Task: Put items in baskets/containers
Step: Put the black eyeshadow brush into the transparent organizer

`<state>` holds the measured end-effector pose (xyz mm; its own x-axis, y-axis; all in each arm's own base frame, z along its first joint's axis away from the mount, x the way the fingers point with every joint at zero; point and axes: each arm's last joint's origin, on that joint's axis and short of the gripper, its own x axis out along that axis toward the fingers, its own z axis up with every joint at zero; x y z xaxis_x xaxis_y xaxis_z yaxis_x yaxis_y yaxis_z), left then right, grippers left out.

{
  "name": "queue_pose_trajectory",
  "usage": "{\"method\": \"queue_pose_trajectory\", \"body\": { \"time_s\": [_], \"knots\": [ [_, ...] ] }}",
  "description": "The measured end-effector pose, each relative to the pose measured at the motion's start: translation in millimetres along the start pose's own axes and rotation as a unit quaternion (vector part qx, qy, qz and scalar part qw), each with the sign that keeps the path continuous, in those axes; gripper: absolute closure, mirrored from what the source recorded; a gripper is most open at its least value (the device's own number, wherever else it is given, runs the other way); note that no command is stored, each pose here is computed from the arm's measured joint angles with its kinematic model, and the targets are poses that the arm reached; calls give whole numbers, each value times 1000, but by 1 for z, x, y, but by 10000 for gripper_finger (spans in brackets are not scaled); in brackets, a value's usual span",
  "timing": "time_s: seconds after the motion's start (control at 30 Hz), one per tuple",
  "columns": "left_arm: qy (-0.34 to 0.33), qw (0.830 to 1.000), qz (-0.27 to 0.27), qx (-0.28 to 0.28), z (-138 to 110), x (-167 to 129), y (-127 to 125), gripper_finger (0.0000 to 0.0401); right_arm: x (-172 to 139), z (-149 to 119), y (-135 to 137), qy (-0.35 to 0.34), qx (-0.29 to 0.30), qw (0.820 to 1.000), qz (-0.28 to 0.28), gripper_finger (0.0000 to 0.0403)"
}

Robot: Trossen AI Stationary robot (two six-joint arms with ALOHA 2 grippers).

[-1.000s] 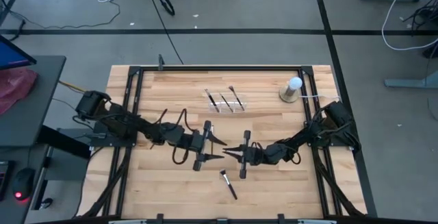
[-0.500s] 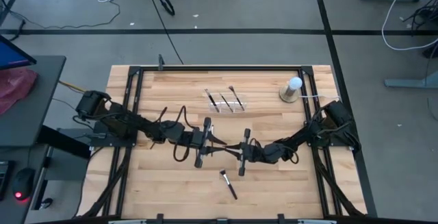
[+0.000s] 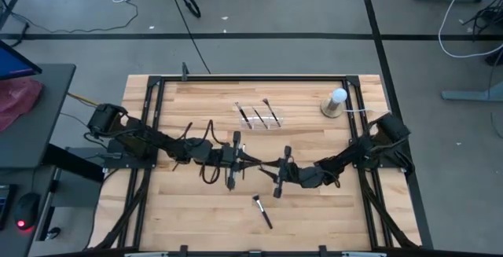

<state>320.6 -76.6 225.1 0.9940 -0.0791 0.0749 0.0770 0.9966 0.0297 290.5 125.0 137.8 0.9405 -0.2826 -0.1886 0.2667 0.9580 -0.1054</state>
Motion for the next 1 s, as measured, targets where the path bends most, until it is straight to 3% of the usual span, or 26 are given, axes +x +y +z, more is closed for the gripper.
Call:
{"method": "queue_pose_trajectory", "body": {
  "time_s": [0.13, 0.3, 0.6, 1.0],
  "knots": [
    [2, 999, 31, -23, -1, 2, 17, 392, -23, 3, -7, 57, 0, 998, -29, 264],
    [2, 995, 100, -26, -2, 4, 58, 393, -47, 4, -20, 106, 43, 993, -40, 252],
    [-1, 977, 211, -42, -13, -1, 126, 391, -56, -11, -29, 96, 84, 991, -37, 265],
    [20, 961, 266, -75, -54, 0, 161, 391, -55, -6, -28, 71, 86, 993, -28, 284]
  ]
}}
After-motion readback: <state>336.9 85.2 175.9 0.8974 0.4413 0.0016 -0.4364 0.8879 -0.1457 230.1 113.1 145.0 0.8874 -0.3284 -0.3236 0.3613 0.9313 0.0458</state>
